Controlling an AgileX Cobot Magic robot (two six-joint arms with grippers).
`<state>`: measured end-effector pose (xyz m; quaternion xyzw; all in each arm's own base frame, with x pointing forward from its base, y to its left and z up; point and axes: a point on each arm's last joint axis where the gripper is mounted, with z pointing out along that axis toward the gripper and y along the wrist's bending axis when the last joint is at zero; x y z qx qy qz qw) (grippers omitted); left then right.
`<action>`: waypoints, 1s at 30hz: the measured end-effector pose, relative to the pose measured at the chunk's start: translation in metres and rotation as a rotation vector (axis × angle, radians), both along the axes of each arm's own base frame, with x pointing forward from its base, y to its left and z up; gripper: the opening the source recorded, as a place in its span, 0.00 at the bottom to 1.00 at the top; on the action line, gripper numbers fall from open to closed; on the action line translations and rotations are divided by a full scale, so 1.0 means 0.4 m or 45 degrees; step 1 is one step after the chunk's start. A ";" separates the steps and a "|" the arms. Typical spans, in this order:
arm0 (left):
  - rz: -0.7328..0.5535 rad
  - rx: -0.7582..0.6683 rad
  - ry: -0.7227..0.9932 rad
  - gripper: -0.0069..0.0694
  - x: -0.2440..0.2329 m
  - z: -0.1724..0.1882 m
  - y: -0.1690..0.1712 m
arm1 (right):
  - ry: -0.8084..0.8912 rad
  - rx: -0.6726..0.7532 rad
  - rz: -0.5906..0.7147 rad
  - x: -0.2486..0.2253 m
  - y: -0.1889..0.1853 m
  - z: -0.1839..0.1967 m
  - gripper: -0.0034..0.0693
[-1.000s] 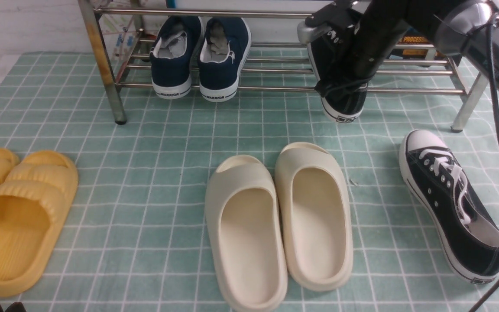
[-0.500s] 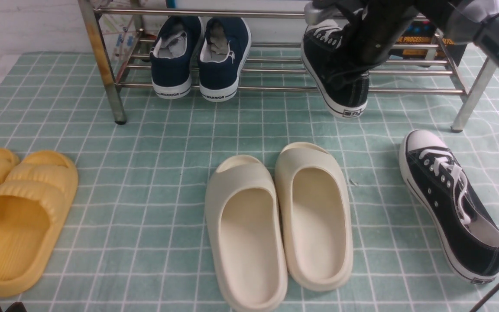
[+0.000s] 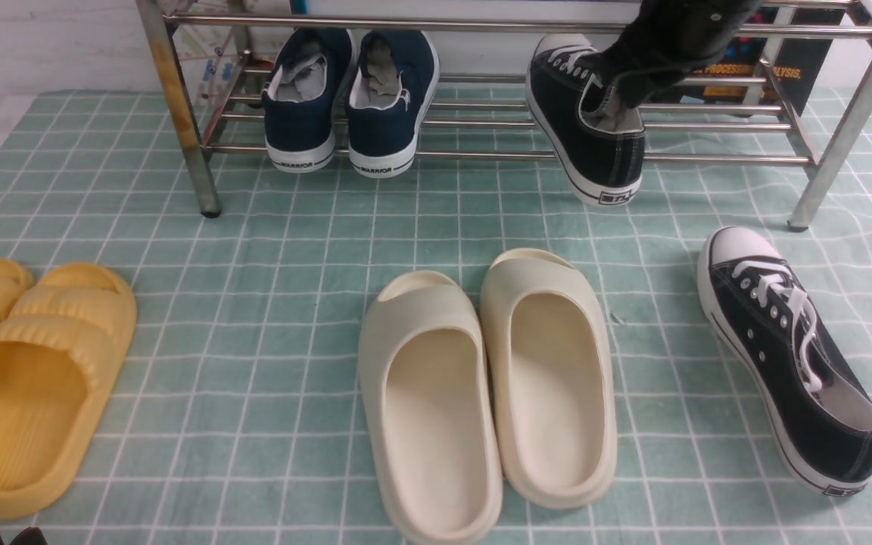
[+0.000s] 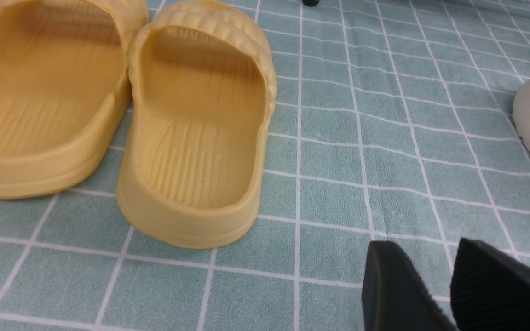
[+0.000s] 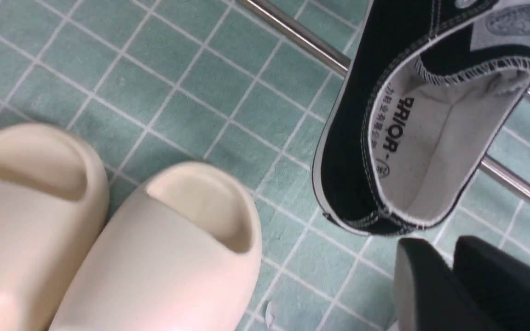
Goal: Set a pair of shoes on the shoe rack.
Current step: Use the right arm to put a shoe into the shoe rack
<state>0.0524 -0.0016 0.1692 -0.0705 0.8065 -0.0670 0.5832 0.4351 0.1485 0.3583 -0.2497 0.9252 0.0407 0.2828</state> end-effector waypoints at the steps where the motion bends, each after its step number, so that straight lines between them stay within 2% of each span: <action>1: 0.000 0.000 0.000 0.37 0.000 0.000 0.000 | 0.010 -0.003 -0.005 -0.011 -0.005 0.003 0.15; 2: 0.000 0.000 0.000 0.37 0.000 0.000 0.000 | 0.019 -0.006 -0.011 -0.021 -0.012 0.006 0.10; 5: 0.000 0.000 0.000 0.38 0.000 0.000 0.000 | 0.099 -0.044 -0.029 -0.036 -0.031 -0.030 0.04; 7: 0.000 0.000 0.000 0.38 0.000 0.000 0.000 | 0.135 -0.061 -0.033 -0.036 -0.035 -0.053 0.04; 11: 0.000 0.000 0.000 0.38 0.000 0.000 0.000 | 0.279 -0.118 -0.043 -0.023 -0.038 -0.164 0.04; 17: 0.000 0.000 0.000 0.39 0.000 0.000 0.000 | 0.198 -0.065 -0.055 0.045 -0.014 -0.268 0.04; 30: 0.000 0.000 0.000 0.40 0.000 0.000 0.000 | 0.086 0.088 -0.077 0.075 0.012 -0.282 0.04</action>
